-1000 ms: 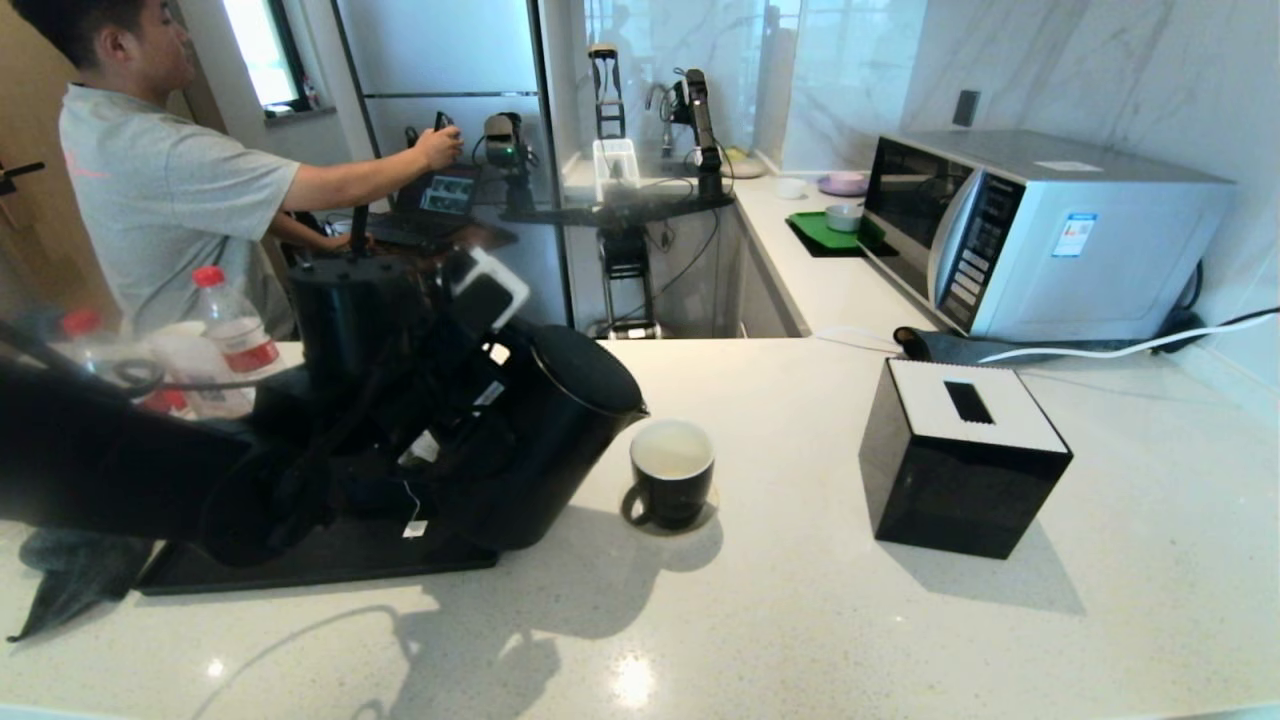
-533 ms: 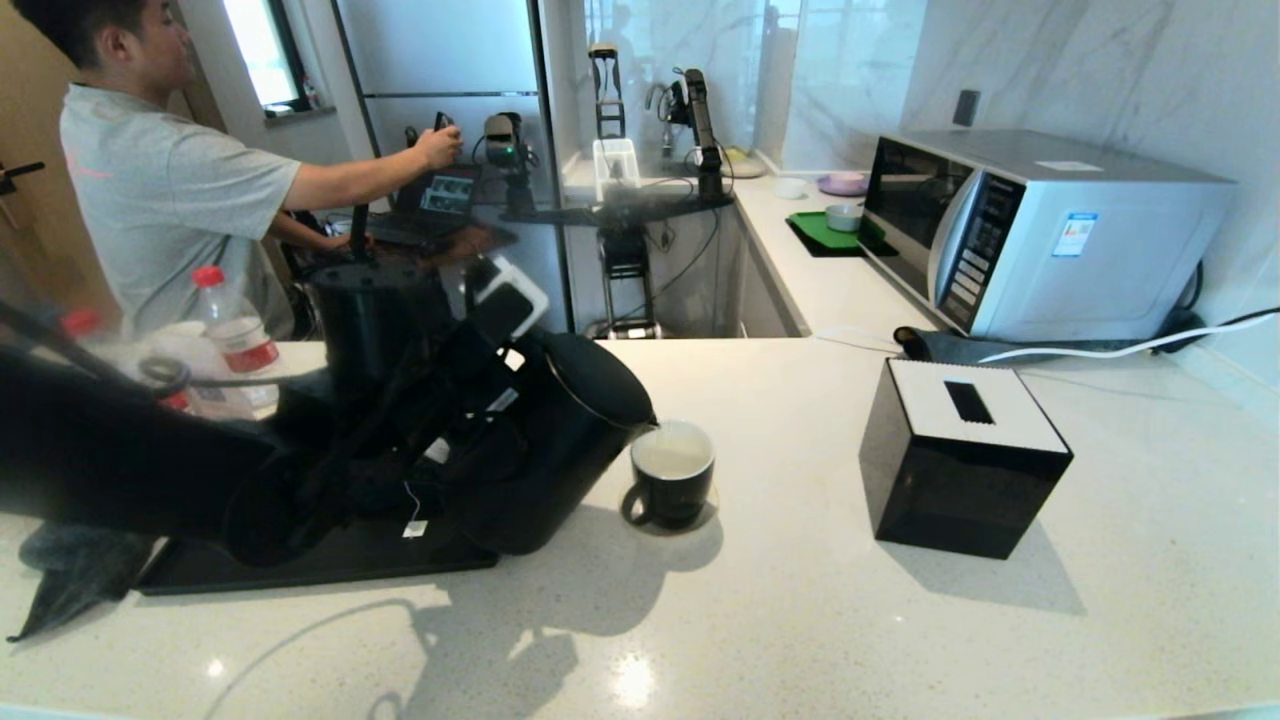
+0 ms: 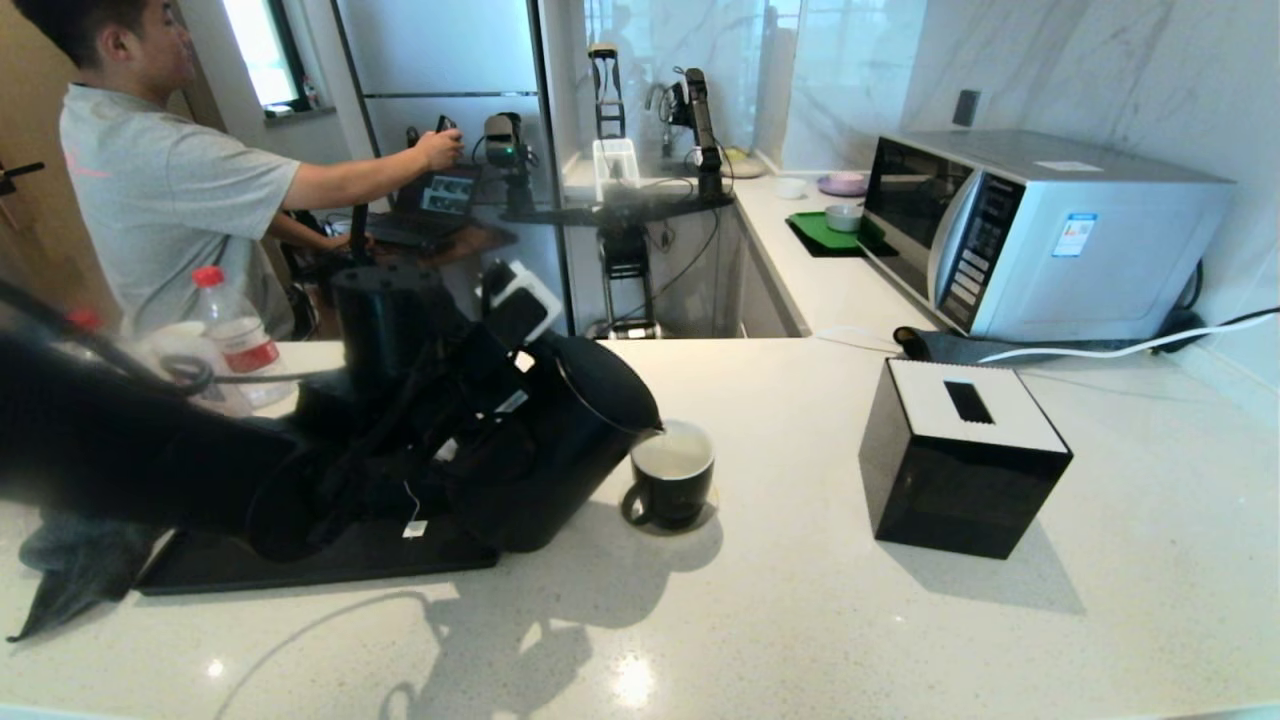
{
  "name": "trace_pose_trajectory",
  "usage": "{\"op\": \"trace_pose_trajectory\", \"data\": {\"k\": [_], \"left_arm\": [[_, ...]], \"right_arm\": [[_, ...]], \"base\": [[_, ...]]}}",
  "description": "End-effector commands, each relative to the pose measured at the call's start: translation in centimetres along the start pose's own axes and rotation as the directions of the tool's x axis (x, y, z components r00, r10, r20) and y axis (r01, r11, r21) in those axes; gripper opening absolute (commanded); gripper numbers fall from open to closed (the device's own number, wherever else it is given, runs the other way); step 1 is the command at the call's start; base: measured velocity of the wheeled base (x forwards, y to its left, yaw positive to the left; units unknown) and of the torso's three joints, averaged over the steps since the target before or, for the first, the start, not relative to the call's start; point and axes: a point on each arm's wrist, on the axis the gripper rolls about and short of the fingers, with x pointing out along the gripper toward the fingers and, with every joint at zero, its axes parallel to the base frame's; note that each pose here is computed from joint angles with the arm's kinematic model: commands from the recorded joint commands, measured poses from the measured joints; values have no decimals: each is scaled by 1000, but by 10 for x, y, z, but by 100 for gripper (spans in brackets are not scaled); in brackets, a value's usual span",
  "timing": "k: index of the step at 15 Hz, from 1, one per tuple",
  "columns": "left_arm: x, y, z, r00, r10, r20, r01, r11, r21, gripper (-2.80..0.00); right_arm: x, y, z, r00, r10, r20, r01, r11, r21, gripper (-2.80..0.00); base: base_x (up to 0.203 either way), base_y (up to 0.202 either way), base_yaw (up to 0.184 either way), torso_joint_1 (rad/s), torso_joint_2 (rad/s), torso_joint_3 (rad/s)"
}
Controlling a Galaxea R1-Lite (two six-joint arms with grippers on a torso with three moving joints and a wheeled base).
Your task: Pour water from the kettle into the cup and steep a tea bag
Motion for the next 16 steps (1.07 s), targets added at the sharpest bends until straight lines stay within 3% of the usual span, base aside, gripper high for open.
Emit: {"op": "trace_pose_trajectory", "data": {"k": [1,16], "left_arm": [[1,-2,0,1000,-4,-4,4,1000,7,-280],[4,6,10,1000,10,9,-10,999,46,-280]], "right_arm": [[0,0,0,1000,1,-1,-1,1000,-1,-280],[0,0,0,1000,0,-1,0,1000,-1,-280]], "base": [[0,0,0,0,0,0],[0,0,0,0,0,0]]}}
